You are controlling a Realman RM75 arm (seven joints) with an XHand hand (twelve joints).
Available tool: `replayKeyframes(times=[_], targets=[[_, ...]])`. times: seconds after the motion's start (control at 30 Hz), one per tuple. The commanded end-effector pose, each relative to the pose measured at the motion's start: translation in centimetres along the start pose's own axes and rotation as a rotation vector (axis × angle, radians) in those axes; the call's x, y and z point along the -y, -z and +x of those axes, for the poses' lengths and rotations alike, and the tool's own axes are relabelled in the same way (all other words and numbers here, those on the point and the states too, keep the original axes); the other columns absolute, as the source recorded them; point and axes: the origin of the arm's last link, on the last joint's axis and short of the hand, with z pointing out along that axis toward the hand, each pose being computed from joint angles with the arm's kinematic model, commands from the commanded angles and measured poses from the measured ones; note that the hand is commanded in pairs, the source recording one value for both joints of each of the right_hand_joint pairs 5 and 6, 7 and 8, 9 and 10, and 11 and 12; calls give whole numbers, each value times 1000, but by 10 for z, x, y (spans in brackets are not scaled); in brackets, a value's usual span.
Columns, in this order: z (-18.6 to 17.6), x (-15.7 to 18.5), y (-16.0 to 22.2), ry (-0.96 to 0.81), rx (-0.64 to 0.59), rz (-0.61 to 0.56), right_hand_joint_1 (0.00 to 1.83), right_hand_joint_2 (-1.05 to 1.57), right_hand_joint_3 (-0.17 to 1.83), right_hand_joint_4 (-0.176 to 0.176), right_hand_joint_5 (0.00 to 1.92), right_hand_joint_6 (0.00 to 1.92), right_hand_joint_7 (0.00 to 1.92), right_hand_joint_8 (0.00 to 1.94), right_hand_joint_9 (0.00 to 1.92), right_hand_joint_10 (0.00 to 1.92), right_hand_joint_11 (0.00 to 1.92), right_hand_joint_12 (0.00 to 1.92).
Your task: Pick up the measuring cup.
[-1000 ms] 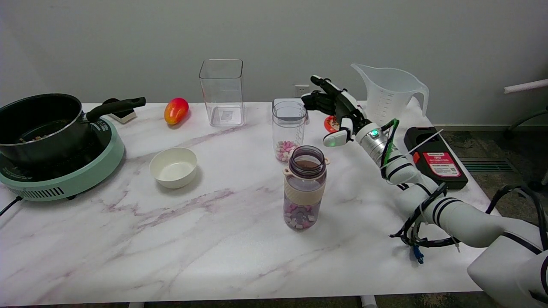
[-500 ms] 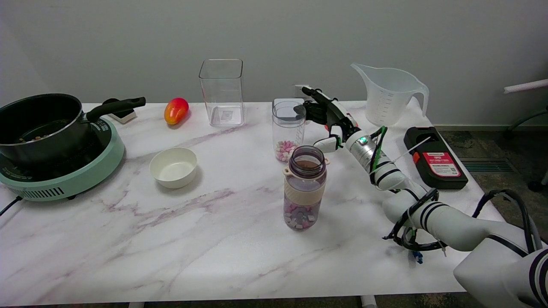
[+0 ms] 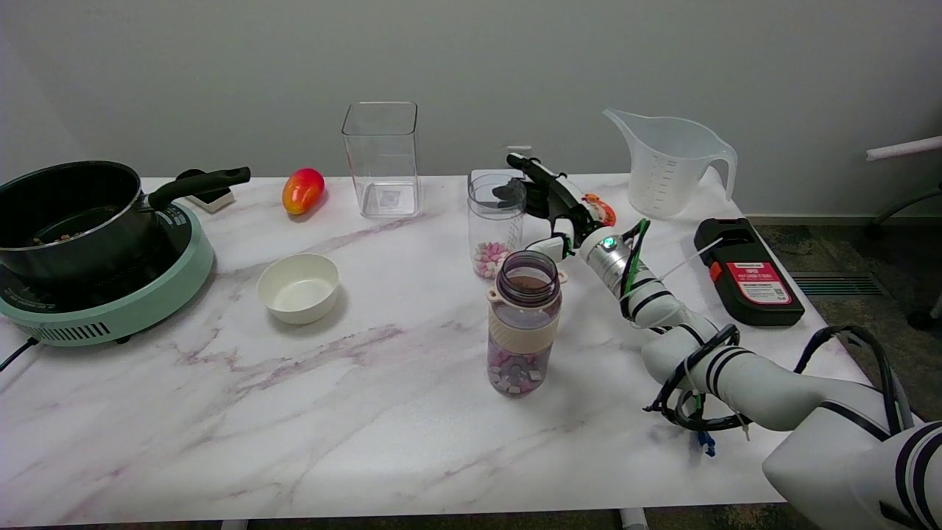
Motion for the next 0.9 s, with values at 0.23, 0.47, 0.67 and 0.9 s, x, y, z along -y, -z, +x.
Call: replayKeyframes(times=[0.23, 0.47, 0.67, 0.9], targets=[[-16, 0, -12, -7, 6, -21, 1296, -977, 1159, 0, 167, 167, 431, 431, 412, 412, 498, 498], [-19, 1, -12, -9, 8, -17, 1290, -1047, 1184, 0, 157, 157, 289, 289, 371, 371, 475, 475], [-26, 1, -14, -17, 15, -16, 1286, -1047, 1198, 0, 147, 147, 277, 277, 358, 358, 463, 463], [-31, 2, -16, -20, 25, -22, 1281, -1047, 1197, 0, 131, 131, 261, 261, 350, 350, 457, 457]])
